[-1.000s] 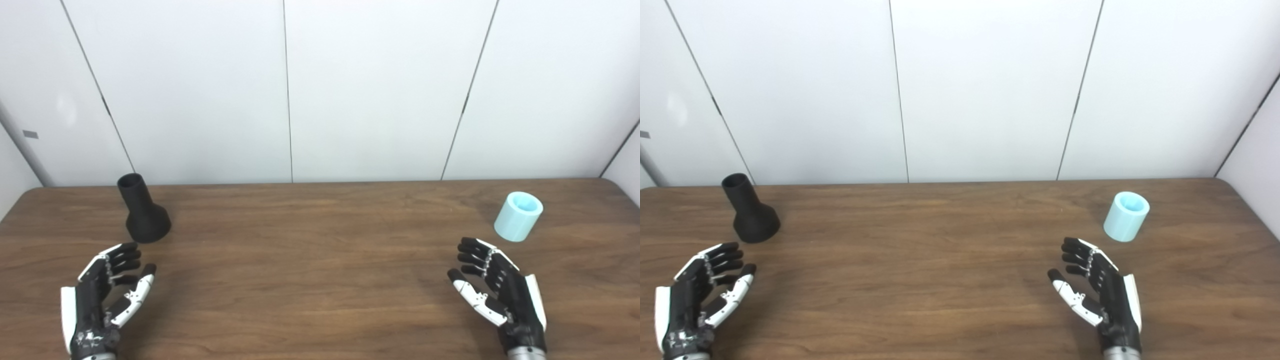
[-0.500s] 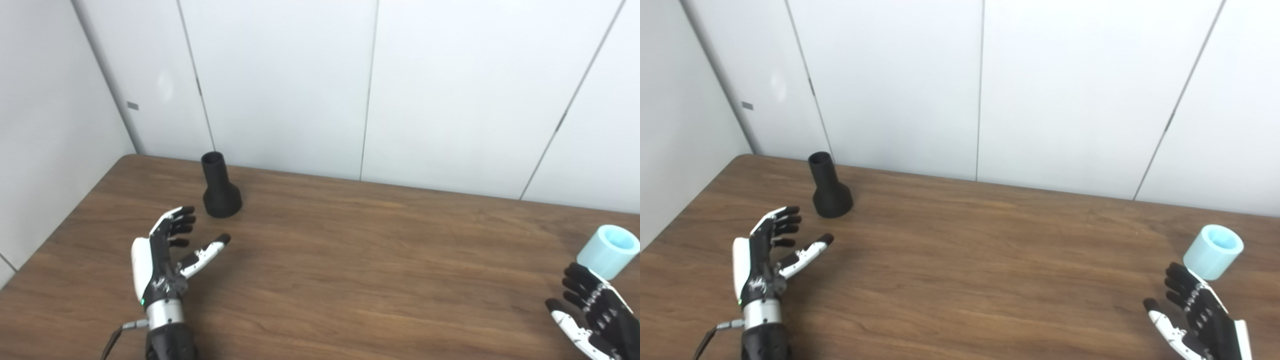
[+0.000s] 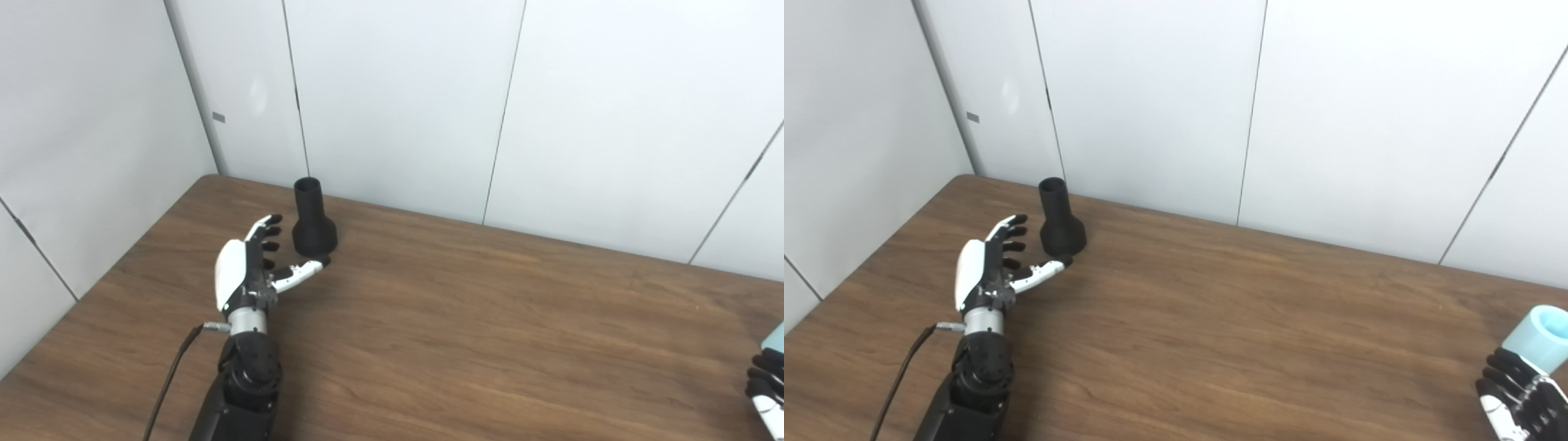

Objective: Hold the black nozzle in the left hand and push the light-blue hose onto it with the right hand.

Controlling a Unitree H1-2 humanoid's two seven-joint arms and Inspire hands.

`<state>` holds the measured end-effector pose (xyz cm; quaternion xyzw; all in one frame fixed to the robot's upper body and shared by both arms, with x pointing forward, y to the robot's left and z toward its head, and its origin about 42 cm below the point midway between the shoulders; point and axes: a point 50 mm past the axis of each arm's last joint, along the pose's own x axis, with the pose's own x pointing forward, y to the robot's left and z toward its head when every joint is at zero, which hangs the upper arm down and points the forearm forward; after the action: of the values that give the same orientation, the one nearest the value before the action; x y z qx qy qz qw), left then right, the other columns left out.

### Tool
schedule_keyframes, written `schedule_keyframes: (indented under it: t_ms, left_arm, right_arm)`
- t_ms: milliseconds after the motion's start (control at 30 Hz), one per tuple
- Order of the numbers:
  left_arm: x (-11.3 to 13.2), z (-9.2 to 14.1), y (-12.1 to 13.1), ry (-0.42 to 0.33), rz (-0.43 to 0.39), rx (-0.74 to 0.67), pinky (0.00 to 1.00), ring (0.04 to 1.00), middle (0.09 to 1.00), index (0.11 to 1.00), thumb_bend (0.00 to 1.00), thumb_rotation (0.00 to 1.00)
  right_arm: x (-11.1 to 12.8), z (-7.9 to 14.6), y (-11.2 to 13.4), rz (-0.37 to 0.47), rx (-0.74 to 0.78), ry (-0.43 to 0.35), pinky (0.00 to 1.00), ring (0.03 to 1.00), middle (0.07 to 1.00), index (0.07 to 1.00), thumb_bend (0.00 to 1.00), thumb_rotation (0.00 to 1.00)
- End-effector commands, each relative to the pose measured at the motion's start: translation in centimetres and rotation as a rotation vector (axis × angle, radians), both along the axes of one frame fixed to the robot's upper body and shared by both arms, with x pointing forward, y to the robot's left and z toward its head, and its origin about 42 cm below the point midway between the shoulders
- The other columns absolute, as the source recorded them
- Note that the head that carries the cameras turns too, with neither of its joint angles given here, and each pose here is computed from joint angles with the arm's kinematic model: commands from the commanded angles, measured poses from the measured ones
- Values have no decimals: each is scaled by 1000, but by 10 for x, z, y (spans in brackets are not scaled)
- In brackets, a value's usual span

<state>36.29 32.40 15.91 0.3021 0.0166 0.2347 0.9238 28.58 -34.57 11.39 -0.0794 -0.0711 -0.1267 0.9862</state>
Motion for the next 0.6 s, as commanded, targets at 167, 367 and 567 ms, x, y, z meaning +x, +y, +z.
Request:
schedule_keyframes:
  t_ms: [167, 367, 567]
  left_arm:
    - [28, 20, 13, -7, -1, 19, 751, 887, 934, 961, 1000, 309]
    - [34, 20, 18, 35, 21, 25, 713, 862, 916, 949, 1000, 297]
    - [42, 22, 23, 84, 43, 68, 645, 820, 906, 945, 1000, 323]
  right_arm:
    - [0, -10, -6, -6, -3, 1, 620, 702, 711, 673, 358, 548]
    - [0, -10, -7, -8, 2, 10, 617, 703, 706, 658, 388, 569]
    - [-1, -10, -8, -10, 2, 12, 601, 697, 701, 651, 413, 581]
